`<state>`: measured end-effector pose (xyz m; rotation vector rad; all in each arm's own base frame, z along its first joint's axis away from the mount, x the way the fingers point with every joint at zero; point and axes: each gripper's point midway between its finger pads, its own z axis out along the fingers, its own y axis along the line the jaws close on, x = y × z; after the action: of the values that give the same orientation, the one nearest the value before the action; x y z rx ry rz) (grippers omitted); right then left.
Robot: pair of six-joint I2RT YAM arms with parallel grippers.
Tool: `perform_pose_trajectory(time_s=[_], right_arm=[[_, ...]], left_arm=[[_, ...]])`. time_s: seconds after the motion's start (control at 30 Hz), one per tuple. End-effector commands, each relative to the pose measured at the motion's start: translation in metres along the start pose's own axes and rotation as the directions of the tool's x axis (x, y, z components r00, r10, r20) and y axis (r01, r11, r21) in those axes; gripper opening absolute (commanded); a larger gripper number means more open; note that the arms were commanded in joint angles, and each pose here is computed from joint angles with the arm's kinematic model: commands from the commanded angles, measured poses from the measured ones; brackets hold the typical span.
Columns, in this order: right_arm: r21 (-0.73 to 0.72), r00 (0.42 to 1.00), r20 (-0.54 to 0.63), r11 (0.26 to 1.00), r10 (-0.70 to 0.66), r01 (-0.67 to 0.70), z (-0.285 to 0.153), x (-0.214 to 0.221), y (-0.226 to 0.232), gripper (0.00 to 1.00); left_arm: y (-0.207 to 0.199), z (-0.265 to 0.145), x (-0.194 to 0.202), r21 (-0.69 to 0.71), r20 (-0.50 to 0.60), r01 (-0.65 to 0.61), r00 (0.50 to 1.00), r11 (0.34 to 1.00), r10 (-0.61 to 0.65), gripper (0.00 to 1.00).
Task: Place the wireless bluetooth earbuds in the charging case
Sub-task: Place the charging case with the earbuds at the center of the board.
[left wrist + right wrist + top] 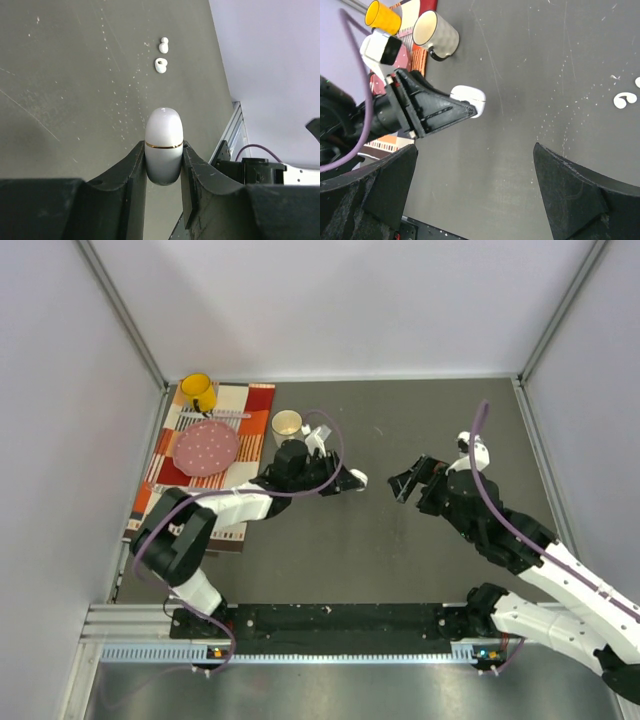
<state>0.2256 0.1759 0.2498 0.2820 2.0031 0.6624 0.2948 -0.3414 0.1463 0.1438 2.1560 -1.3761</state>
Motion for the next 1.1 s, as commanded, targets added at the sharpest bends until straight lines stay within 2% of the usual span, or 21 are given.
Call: perform_pose_trajectory(time_s=[0.0,0.23,0.37,0.5,0.63,0.77,0.87,0.9,1.07], right_arm=[[0.011,0.999,0.036,1.0,0.014,-0.015,-0.005,-0.008,-0.007,0.99],[0.015,0.999,0.037,1.0,0.014,-0.014,-0.007,-0.007,-0.011,0.99],[0.017,0.999,0.035,1.0,0.01,-0.011,-0.007,-0.007,-0.012,0.99],[0.013,1.0,0.026,1.0,0.006,-0.007,-0.006,-0.005,-0.01,0.99],[0.006,1.0,0.022,1.0,0.005,-0.005,-0.008,-0.005,-0.009,0.99],[0.008,1.0,0.026,1.0,0.004,-0.004,-0.009,-0.005,-0.012,0.99],[0.009,1.0,0.027,1.0,0.005,-0.005,-0.009,-0.006,-0.012,0.99],[0.01,1.0,0.026,1.0,0.004,-0.004,-0.009,-0.005,-0.012,0.99],[0.005,1.0,0.027,1.0,0.007,-0.007,-0.011,-0.006,-0.011,0.99]], left_arm=[[-0.009,0.018,-0.016,0.05,0.019,0.071,0.997,0.996,-0.072,0.0],[0.034,0.037,-0.009,-0.086,0.039,0.173,0.985,0.981,-0.17,0.05],[0.048,0.045,-0.01,-0.098,0.074,0.207,0.977,0.973,-0.2,0.08],[0.051,0.059,-0.014,-0.041,0.075,0.248,0.967,0.968,-0.244,0.11],[0.069,0.064,-0.009,-0.09,0.091,0.295,0.953,0.951,-0.288,0.16],[0.078,0.063,-0.005,-0.125,0.1,0.317,0.947,0.94,-0.306,0.23],[0.079,0.062,-0.002,-0.127,0.094,0.313,0.948,0.941,-0.303,0.35],[0.081,0.062,-0.001,-0.131,0.09,0.313,0.949,0.941,-0.303,0.47],[0.087,0.06,0.008,-0.151,0.073,0.326,0.945,0.933,-0.319,0.49]])
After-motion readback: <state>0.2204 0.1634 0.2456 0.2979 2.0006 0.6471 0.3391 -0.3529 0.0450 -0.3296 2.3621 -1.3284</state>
